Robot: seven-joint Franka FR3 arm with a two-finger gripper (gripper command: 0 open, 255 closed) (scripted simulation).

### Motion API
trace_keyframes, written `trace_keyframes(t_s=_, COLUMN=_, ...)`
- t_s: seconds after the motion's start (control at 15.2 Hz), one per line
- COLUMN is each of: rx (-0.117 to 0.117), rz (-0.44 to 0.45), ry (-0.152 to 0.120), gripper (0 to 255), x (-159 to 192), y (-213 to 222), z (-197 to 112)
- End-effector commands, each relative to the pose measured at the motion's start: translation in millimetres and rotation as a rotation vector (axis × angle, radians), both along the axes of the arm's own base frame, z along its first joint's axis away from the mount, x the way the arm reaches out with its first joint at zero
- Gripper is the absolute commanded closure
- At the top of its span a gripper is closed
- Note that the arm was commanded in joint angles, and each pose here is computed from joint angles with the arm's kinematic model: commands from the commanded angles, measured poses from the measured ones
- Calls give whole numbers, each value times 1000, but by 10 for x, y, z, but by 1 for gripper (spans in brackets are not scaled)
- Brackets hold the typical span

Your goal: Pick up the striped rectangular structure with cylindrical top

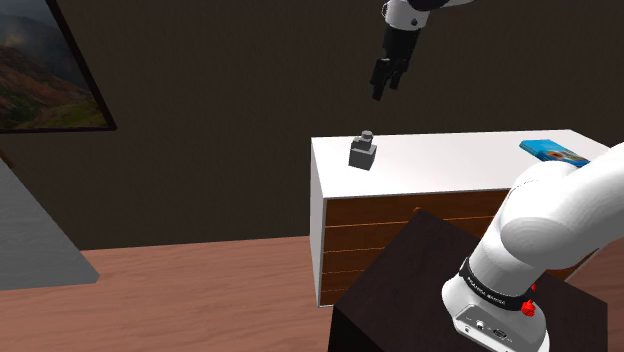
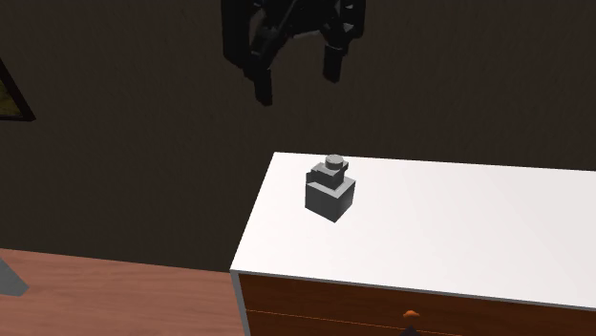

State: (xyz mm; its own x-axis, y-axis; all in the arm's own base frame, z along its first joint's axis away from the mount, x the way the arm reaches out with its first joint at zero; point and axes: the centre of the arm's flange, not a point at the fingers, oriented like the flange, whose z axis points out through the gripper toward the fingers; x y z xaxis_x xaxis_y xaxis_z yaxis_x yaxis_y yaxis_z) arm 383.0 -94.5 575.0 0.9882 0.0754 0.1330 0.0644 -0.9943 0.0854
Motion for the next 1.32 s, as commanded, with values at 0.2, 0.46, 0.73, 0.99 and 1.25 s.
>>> trace_keyframes(t_s=0.2, rx=6, rz=45, ry=45, gripper=0, x=402, y=-399, z=-404)
trace_keyframes(t_s=0.46, rx=12, rz=80, ry=82, gripper=0, x=721, y=-714, z=-740)
trace_keyframes(t_s=0.73, rx=18, rz=115, ry=118, gripper=0, x=1039, y=-1016, z=-1090)
trace_keyframes(t_s=0.99, rx=23, rz=150, ry=155, gripper=0, x=1353, y=-1305, z=-1453)
trace_keyframes(t_s=1.25, rx=29, rz=185, ry=191, gripper=0, x=1664, y=-1581, z=-1829)
